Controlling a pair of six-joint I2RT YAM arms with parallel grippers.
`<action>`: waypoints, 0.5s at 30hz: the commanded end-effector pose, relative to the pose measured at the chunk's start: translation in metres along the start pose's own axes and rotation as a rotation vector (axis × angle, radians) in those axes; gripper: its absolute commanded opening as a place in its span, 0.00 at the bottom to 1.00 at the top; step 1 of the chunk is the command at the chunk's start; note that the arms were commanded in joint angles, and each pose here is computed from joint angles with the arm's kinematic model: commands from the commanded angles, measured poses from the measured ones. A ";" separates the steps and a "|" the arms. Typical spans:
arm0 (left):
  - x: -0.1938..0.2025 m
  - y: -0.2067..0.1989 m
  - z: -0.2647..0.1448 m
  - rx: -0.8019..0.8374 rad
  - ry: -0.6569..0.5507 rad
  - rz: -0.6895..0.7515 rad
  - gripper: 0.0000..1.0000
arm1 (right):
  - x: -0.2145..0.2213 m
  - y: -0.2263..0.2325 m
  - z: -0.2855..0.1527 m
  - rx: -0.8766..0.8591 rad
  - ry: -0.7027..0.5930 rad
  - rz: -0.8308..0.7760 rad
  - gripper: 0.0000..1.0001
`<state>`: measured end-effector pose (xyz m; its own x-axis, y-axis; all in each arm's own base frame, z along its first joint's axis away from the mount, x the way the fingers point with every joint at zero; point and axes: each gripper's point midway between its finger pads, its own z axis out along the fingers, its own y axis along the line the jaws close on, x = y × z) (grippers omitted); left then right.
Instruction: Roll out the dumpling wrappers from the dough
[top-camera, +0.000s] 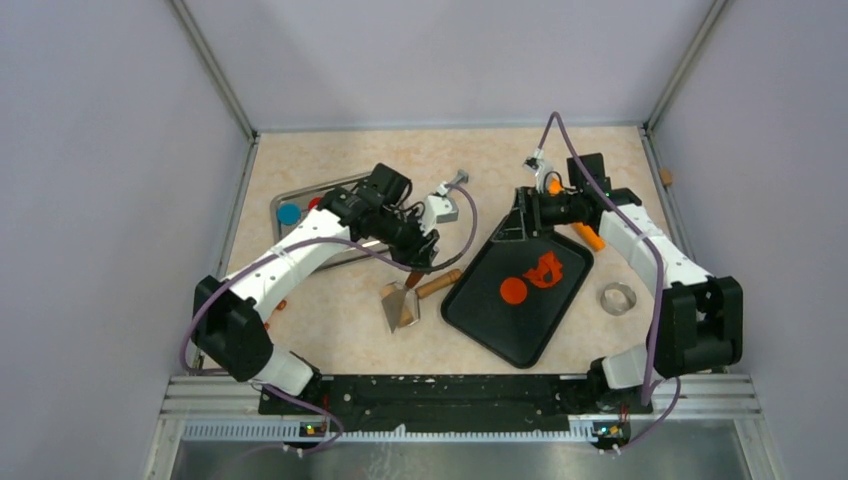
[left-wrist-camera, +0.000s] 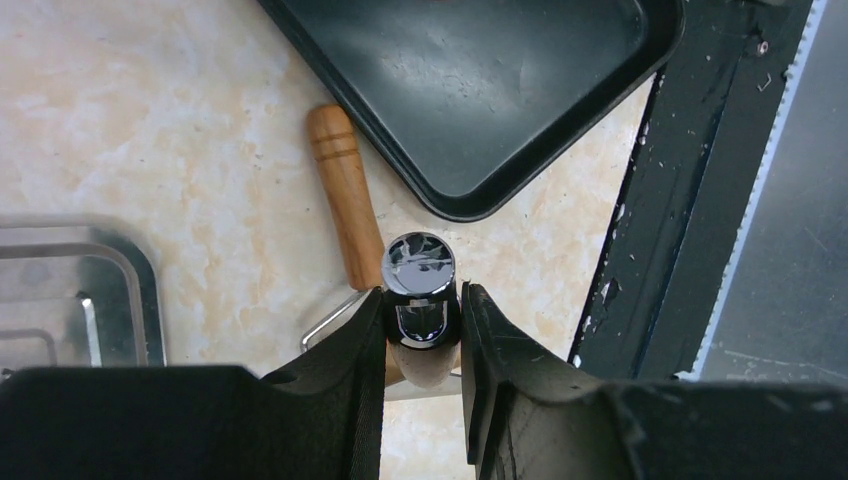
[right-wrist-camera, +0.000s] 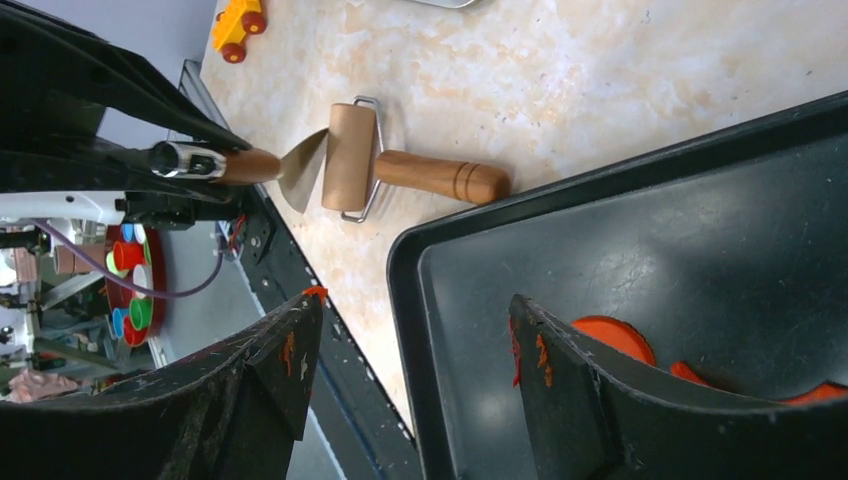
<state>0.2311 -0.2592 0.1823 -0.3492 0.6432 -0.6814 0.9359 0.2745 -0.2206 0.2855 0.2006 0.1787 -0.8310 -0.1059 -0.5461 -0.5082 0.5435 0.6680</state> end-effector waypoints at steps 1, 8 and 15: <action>0.004 -0.007 0.013 0.014 0.051 0.050 0.00 | -0.001 0.016 -0.011 0.000 -0.038 -0.077 0.71; 0.034 -0.004 0.014 -0.049 0.120 0.039 0.00 | 0.008 0.013 -0.013 0.015 -0.026 -0.085 0.71; 0.096 -0.021 0.020 0.018 0.241 0.095 0.00 | 0.011 0.007 -0.010 0.025 -0.020 -0.078 0.71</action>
<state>0.1963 -0.2339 0.1229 -0.3269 0.7763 -0.5390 0.9449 0.2595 -0.1993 0.2706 0.1940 0.1762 -0.8172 -0.1197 -0.5638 -0.5245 0.5601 0.6412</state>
